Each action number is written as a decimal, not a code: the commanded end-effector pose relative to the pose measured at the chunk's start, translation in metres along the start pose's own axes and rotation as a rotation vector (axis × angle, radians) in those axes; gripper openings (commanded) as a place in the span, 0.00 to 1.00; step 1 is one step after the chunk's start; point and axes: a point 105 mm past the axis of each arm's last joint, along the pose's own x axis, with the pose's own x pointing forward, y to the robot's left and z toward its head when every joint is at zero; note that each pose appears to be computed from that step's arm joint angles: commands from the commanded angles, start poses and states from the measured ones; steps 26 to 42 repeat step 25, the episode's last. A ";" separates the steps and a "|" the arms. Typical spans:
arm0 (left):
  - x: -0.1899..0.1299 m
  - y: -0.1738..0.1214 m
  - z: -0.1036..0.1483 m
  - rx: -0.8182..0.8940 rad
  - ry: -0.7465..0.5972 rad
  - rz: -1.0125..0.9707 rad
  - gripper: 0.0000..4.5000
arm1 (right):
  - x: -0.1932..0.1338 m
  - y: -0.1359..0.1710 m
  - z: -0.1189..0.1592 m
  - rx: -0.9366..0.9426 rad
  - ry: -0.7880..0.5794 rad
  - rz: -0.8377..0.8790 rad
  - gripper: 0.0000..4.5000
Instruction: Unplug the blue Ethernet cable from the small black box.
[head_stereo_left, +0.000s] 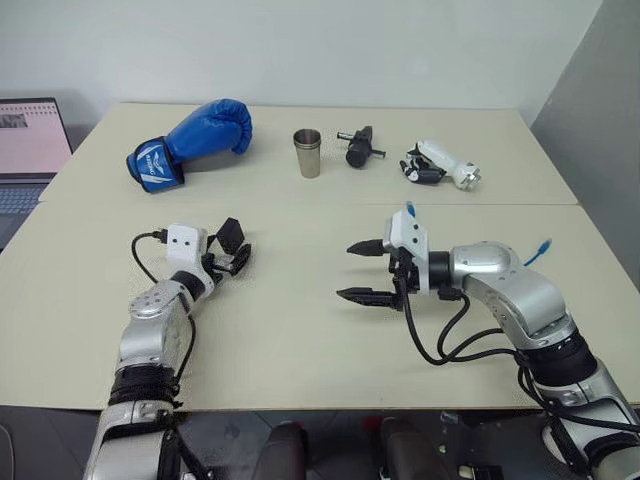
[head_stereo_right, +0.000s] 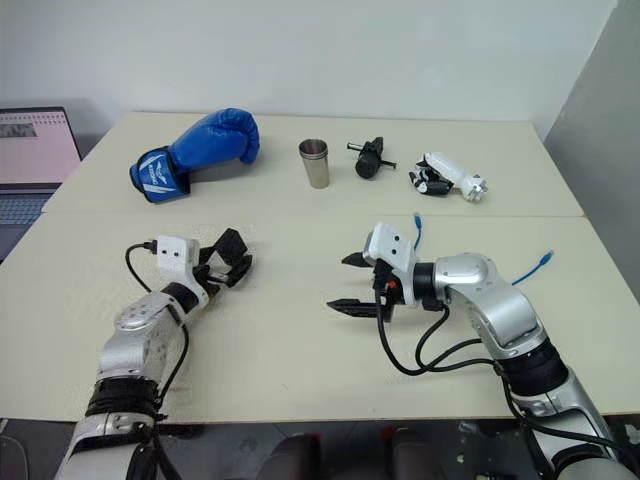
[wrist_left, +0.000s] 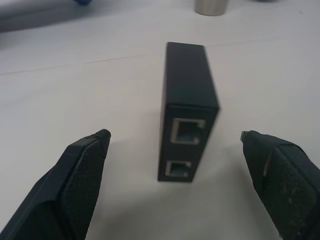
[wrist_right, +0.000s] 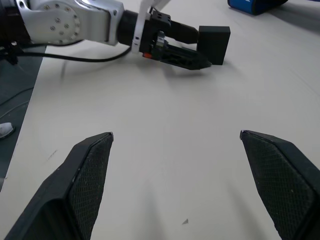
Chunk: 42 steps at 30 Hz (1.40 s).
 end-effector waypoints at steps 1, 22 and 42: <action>-0.019 -0.016 0.033 0.110 -0.029 -0.130 0.99 | -0.017 0.003 0.007 -0.011 -0.027 -0.028 0.96; -0.067 0.002 0.093 0.332 0.109 -0.464 0.99 | -0.147 -0.021 0.013 0.142 0.036 -0.238 0.96; -0.067 0.000 0.087 0.342 0.129 -0.487 0.99 | -0.146 -0.021 0.013 0.144 0.032 -0.237 0.96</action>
